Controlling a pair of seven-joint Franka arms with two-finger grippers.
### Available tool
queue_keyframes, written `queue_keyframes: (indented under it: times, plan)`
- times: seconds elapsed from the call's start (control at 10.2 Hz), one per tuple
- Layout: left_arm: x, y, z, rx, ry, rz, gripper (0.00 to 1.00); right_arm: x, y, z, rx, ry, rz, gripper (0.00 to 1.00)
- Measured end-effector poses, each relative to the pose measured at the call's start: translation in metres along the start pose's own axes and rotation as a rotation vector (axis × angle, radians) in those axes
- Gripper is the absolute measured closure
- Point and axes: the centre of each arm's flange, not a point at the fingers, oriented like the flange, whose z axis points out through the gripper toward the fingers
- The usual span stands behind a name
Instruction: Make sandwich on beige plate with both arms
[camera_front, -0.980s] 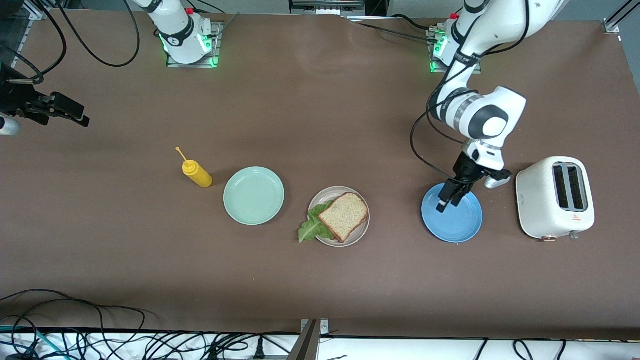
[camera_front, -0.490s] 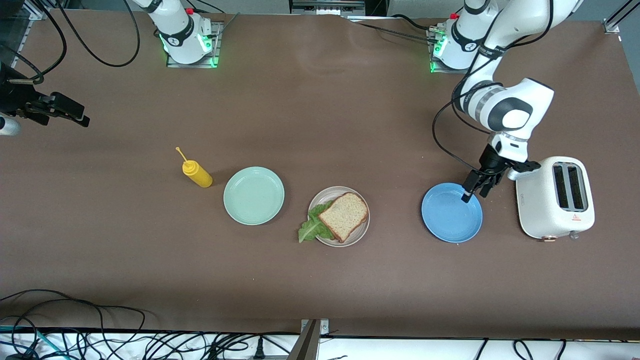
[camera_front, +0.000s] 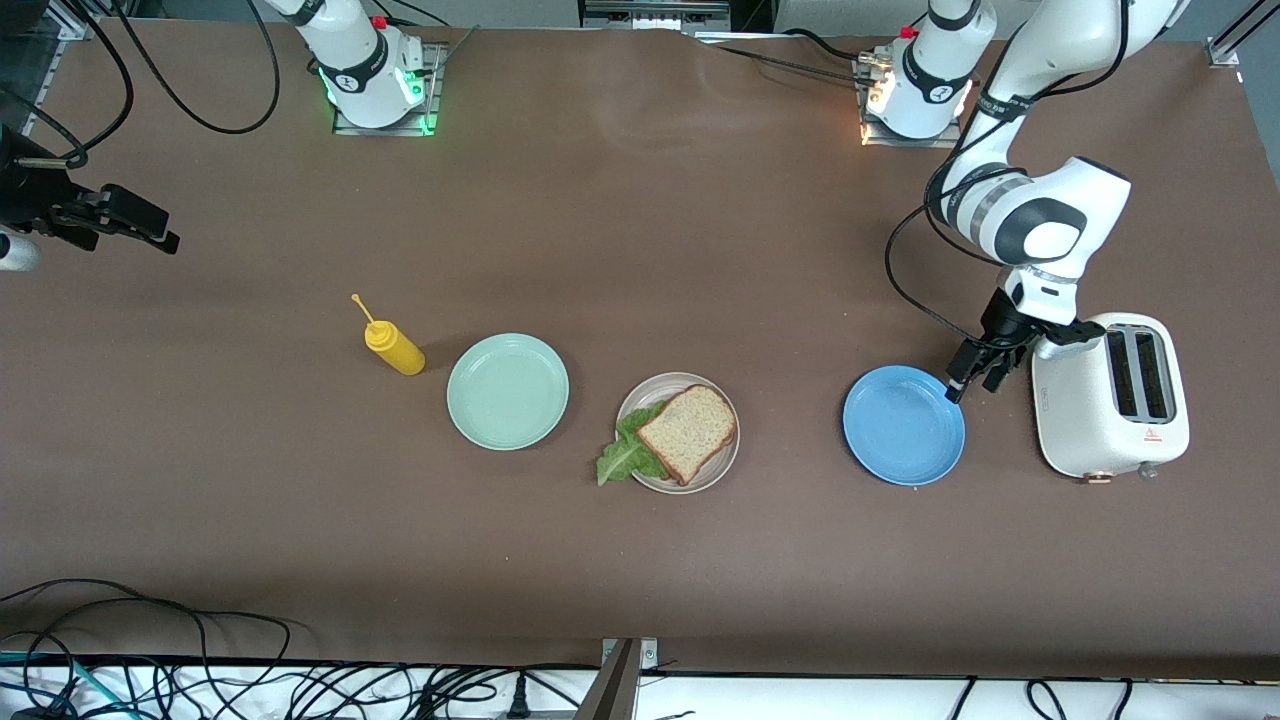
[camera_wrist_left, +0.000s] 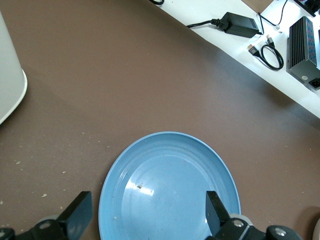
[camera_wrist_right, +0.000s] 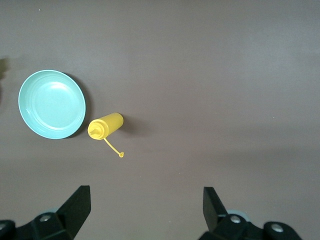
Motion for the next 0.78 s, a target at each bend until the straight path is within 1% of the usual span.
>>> queue_keyframes:
  times: [0.29,0.78]
  plan:
    - [0.0012,-0.0026,-0.0009,0.009,0.003,-0.003,0.00,0.0000,0.0000,0.0000,0.000,0.000,0.000,0.00]
    - [0.0004,-0.0065,-0.0051,0.066,0.014,0.004,0.00,0.0000,0.0000,0.0000,0.000,0.000,0.000,0.00]
